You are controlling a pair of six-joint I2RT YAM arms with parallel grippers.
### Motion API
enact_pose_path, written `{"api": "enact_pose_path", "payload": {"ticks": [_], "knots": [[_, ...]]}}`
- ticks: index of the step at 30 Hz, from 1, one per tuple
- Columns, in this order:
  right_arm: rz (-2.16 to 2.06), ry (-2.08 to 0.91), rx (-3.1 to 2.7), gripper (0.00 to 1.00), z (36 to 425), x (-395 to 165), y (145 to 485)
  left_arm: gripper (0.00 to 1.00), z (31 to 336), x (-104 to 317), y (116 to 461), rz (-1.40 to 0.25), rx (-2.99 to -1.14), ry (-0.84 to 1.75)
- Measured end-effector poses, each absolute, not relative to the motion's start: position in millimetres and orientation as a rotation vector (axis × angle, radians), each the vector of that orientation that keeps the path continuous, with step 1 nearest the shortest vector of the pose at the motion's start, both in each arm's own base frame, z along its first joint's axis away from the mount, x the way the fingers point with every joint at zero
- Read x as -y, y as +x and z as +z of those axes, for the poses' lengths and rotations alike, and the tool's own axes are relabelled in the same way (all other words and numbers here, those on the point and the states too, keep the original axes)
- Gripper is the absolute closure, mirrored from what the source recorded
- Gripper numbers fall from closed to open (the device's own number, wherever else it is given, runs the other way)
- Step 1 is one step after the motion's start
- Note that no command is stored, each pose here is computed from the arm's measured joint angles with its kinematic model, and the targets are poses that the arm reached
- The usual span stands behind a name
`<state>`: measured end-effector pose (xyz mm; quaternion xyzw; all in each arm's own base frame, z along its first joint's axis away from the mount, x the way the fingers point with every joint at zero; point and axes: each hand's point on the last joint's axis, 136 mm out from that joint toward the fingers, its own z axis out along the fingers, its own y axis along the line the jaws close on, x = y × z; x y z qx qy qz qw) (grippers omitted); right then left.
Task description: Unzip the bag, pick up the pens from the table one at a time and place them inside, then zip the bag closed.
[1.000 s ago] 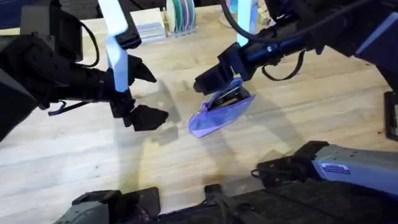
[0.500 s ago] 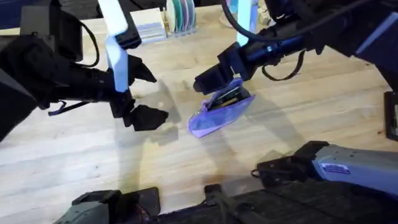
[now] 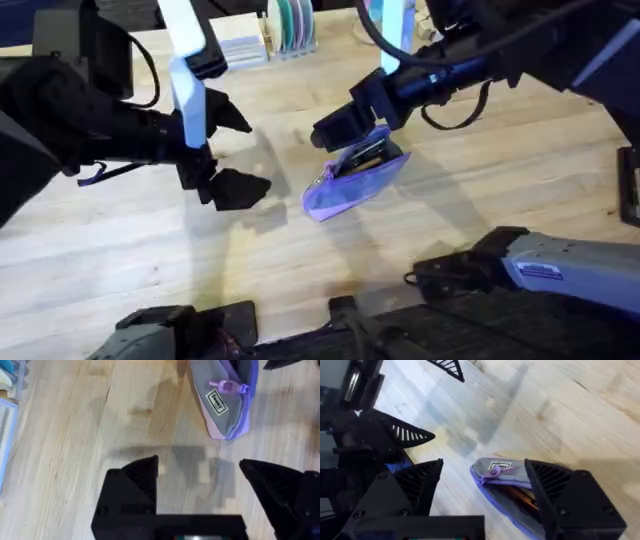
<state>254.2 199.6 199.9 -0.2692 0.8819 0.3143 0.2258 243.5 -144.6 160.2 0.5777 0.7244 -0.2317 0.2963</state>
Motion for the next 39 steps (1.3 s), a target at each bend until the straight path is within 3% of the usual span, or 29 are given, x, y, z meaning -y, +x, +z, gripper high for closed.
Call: {"api": "enact_pose_path", "payload": {"ticks": [10,22,32,39], "knots": [[0.878,-0.773,-2.441,0.005,196.5,-206.1,249.1,0.006,160.2,144.6,243.5,-0.616,-1.927,1.536],[0.903,-0.828,-2.564,0.004,161.4,-224.3,243.0,0.006,160.3,144.6,243.5,-0.616,-1.926,1.536],[0.728,-0.712,-2.681,0.004,136.9,-211.9,255.9,0.006,160.3,144.6,243.9,-0.615,-1.925,1.536],[0.555,-0.874,-2.65,0.004,129.1,-223.8,244.5,0.006,162.0,145.2,248.3,-0.597,-1.906,1.535]]}}
